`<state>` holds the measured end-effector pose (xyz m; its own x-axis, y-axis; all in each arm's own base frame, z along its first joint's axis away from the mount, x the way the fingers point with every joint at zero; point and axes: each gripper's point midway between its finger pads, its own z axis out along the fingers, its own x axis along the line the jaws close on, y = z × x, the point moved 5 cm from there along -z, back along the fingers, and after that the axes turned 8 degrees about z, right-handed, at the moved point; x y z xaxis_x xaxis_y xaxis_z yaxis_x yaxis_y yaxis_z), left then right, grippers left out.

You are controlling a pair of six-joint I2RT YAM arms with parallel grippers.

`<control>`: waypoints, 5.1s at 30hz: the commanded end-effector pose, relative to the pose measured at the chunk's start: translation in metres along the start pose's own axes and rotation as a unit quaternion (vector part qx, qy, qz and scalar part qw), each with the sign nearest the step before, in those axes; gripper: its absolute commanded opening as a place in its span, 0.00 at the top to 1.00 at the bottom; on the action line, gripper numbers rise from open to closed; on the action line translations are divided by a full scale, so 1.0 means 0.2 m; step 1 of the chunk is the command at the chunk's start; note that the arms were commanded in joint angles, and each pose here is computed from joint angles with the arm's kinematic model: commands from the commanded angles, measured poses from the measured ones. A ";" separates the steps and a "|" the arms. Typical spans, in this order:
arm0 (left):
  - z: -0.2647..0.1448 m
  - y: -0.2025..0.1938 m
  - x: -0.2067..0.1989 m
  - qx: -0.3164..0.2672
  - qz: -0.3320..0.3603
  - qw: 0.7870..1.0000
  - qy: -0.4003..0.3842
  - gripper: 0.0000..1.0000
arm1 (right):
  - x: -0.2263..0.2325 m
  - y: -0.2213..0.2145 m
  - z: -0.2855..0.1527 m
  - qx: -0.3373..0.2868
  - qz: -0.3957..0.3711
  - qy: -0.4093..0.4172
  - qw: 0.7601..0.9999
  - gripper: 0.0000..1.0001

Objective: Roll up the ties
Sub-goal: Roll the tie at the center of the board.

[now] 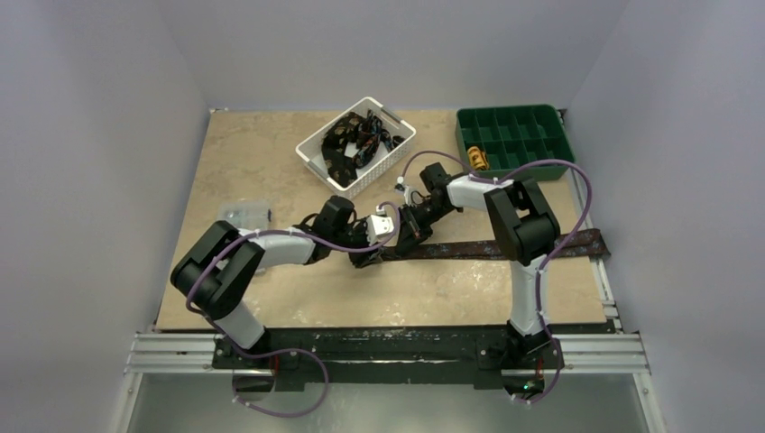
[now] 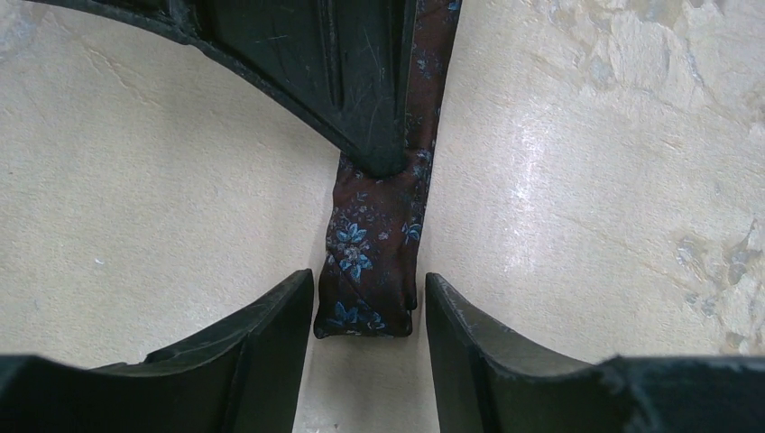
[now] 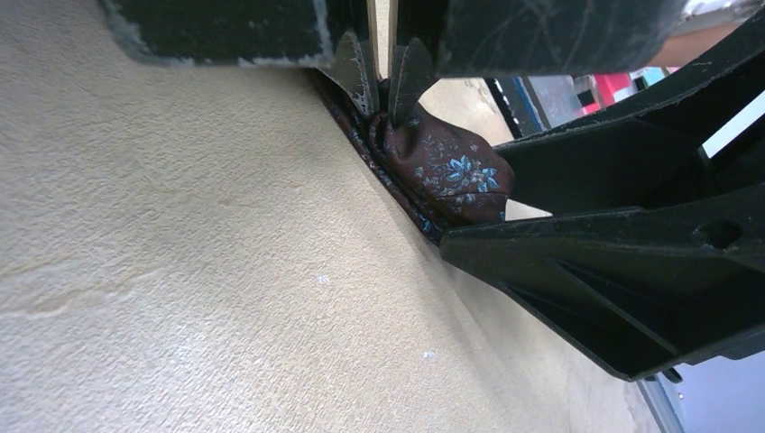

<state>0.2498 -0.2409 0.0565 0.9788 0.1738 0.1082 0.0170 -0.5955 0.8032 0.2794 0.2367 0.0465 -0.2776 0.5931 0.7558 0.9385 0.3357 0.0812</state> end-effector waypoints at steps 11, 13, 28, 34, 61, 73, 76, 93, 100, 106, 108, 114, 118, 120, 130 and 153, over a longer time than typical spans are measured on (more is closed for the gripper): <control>0.03 0.29 0.02 -0.089 0.017 0.996 -0.004 0.71 | -0.17 -0.01 0.05 -0.010 -0.018 -0.071 0.997 1.00; 0.06 0.31 0.03 -0.091 0.018 0.996 -0.002 0.71 | -0.17 -0.01 0.05 -0.010 -0.017 -0.070 0.997 1.00; 0.21 0.17 -0.04 -0.009 0.013 1.000 -0.022 0.69 | -0.11 0.01 0.04 -0.021 -0.025 -0.046 0.998 1.00; 0.15 0.06 -0.14 0.028 0.020 0.998 -0.049 0.66 | -0.09 0.02 0.03 -0.025 -0.029 -0.038 0.999 1.00; 0.18 -0.07 -0.12 0.100 0.004 0.994 -0.036 0.73 | 0.17 0.06 -0.24 -0.048 -0.040 0.018 0.998 0.60; 0.18 -0.07 -0.12 0.096 0.007 0.995 -0.039 0.72 | 0.14 0.04 -0.10 -0.050 0.007 0.032 0.998 0.57; 0.18 -0.07 -0.12 0.096 0.007 0.995 -0.039 0.72 | 0.15 0.05 -0.08 -0.049 0.006 0.045 0.998 0.62; 0.15 -0.03 -0.11 0.063 0.003 0.998 -0.017 0.44 | -0.01 -0.03 -0.08 -0.026 0.000 -0.009 1.000 1.00; 0.09 0.03 -0.05 -0.006 -0.017 1.000 0.020 0.37 | -0.13 -0.06 -0.07 -0.023 0.024 -0.038 0.999 1.00; 0.06 0.07 -0.02 -0.058 -0.011 0.998 0.038 0.35 | -0.19 -0.07 -0.08 -0.027 0.035 -0.056 0.997 1.00; 0.07 0.08 -0.01 -0.062 -0.007 0.997 0.041 0.34 | -0.20 -0.07 -0.08 -0.026 0.020 -0.062 0.998 1.00; 0.13 0.08 -0.03 -0.073 -0.015 0.997 0.020 0.35 | -0.22 -0.08 -0.09 -0.035 0.010 -0.077 0.996 1.00; 0.17 0.09 -0.02 -0.072 -0.031 0.997 0.023 0.42 | -0.23 -0.08 -0.09 -0.043 0.005 -0.086 0.995 1.00; 0.17 0.12 -0.01 -0.081 -0.024 0.996 0.030 0.47 | -0.24 -0.08 -0.09 -0.042 0.004 -0.089 0.995 1.00; 0.21 0.35 -0.04 -0.123 -0.007 0.992 0.028 0.55 | -0.26 -0.09 -0.08 -0.042 0.001 -0.092 0.995 1.00; 0.16 0.06 -0.11 -0.056 0.008 0.998 0.031 0.51 | -0.27 -0.10 -0.07 -0.032 -0.006 -0.093 0.995 1.00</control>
<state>0.2317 -0.2757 0.0520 0.9612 0.2475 0.1216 0.0194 -0.5004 0.8656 0.2794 0.2089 0.0456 -0.2648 0.5907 0.7622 0.9567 0.2599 0.1311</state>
